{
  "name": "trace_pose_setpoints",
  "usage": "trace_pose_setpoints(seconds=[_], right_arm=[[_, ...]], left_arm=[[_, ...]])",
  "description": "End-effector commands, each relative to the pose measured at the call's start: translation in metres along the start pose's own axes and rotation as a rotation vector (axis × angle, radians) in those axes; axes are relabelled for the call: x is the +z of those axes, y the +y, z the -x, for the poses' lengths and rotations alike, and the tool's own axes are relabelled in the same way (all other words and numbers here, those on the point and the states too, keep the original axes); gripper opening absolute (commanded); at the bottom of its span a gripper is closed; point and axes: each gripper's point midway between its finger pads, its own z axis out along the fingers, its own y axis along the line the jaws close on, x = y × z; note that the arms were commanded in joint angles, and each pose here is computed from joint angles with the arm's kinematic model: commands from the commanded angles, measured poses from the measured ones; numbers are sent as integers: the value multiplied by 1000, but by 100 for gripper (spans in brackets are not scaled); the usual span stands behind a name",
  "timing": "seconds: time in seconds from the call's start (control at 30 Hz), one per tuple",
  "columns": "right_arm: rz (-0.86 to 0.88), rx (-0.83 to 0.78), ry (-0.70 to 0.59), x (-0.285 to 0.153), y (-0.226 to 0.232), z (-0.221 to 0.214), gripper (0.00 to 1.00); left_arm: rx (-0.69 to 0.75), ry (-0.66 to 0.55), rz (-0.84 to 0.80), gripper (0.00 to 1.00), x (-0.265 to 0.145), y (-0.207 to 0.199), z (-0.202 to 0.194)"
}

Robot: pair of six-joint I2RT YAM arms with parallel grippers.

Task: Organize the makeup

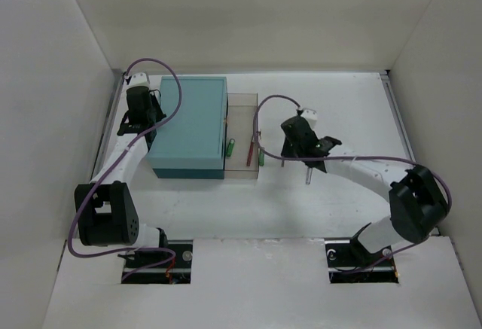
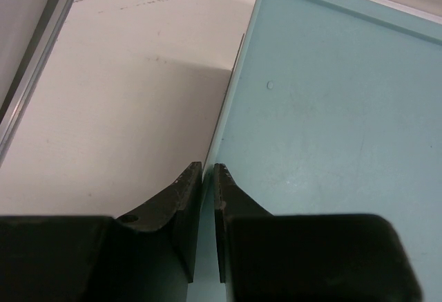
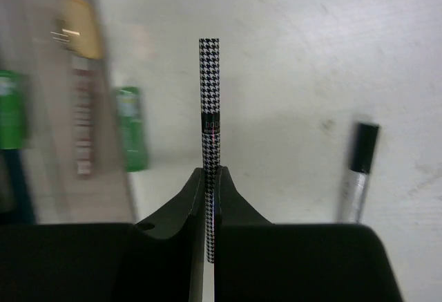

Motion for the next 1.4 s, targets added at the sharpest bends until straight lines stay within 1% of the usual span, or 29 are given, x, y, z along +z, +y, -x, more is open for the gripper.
trace_pose_setpoints(seconds=[0.0,0.1,0.23,0.37,0.43,0.47,0.5,0.6,0.63,0.8,0.9,1.03,1.13,1.2,1.37], right_arm=[[217,-32,-195,-42,75,71,2],[325,-70,-187,-48,118,73,3],[402,-80,-130,-32,157,61,3],[413,-84,-61,-4,183,41,4],[407,-94,-34,4,185,30,8],[406,-98,-24,6,185,27,11],[403,-101,-10,8,183,23,16],[401,-103,-6,2,177,21,37],[404,-102,-11,-2,176,22,39],[427,-86,-65,-31,160,38,45],[392,-70,-76,-36,135,40,45],[294,-24,-48,-21,90,31,45],[246,-2,-15,-5,71,21,45],[224,-9,9,6,68,14,47],[206,-25,46,31,76,2,47]], left_arm=[[40,285,-39,10,-17,-5,-83],[38,286,-34,10,-17,-3,-83],[37,284,-34,10,-17,-3,-82],[39,283,-31,10,-17,-3,-82],[40,283,-29,10,-17,-3,-82],[40,282,-28,10,-17,-3,-81],[40,284,-27,10,-17,-2,-82],[42,287,-28,10,-16,-3,-83],[43,289,-29,10,-16,-4,-83],[46,292,-32,10,-16,-5,-84],[45,288,-33,10,-17,-5,-84],[45,283,-34,10,-17,-5,-82],[45,283,-34,10,-17,-5,-82],[45,285,-34,10,-16,-6,-82],[47,290,-37,10,-16,-7,-84]])
